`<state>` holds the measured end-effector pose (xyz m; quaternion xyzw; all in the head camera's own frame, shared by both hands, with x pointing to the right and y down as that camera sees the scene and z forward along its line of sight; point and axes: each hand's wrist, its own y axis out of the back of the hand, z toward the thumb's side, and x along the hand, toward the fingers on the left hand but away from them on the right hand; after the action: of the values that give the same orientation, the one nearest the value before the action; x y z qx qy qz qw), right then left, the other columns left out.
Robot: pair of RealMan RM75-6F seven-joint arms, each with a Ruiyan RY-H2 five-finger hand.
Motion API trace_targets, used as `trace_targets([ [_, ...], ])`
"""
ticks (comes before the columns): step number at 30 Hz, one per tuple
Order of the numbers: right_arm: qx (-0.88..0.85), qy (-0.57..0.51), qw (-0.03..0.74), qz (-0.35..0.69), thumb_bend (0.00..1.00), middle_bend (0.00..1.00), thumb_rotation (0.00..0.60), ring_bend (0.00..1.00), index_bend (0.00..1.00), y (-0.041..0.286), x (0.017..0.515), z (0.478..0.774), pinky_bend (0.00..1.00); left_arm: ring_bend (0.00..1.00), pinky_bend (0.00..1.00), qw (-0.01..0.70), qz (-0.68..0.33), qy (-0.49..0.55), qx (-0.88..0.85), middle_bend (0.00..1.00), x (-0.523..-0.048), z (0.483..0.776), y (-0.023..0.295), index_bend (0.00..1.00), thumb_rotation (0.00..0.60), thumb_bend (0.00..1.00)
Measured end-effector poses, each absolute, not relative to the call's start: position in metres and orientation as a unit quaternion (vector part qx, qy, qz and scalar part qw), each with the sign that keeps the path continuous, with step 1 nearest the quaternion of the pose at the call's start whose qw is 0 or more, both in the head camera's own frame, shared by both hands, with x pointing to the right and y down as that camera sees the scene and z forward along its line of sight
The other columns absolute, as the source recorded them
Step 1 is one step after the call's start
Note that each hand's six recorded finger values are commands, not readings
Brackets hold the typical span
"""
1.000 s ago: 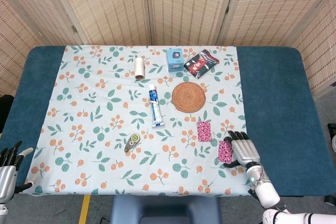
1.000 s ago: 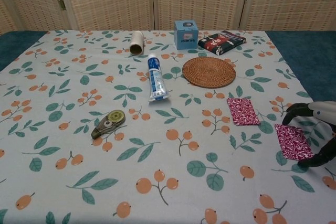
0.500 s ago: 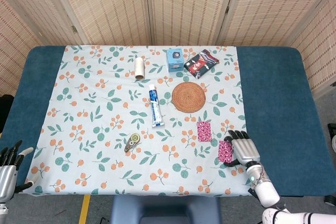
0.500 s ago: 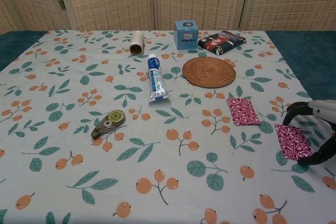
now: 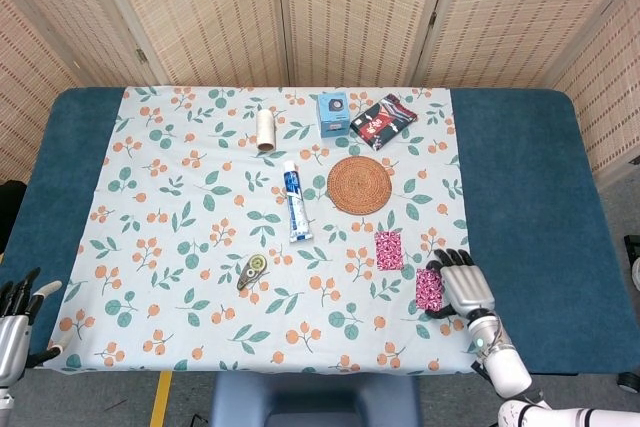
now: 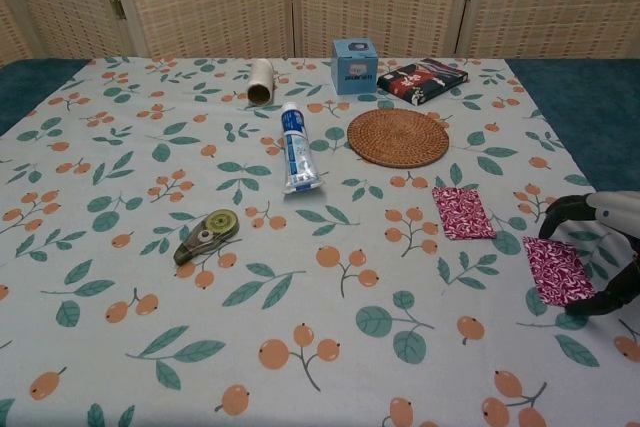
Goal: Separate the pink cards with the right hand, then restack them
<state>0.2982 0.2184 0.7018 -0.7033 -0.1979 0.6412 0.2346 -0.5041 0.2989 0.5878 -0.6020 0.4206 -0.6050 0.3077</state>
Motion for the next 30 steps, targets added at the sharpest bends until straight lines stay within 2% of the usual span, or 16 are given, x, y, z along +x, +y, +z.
trace_targets([
  [10,-0.706,-0.208,0.247,0.630,0.19,0.12,0.491,0.00,0.31,0.216,0.293,0.691,0.00,0.12,0.00,0.307,-0.605,0.423,-0.600,0.06,-0.506,0.587,0.300,0.24,0.600,0.26],
  [21,-0.716,-0.211,0.288,0.600,0.19,0.12,0.491,0.00,0.31,0.178,0.265,0.679,0.00,0.12,0.00,0.307,-0.607,0.426,-0.596,0.06,-0.509,0.585,0.302,0.24,0.600,0.26],
  [30,-0.725,-0.190,0.297,0.592,0.19,0.12,0.491,0.00,0.31,0.147,0.240,0.701,0.00,0.12,0.00,0.306,-0.613,0.425,-0.592,0.06,-0.511,0.585,0.303,0.24,0.600,0.26],
])
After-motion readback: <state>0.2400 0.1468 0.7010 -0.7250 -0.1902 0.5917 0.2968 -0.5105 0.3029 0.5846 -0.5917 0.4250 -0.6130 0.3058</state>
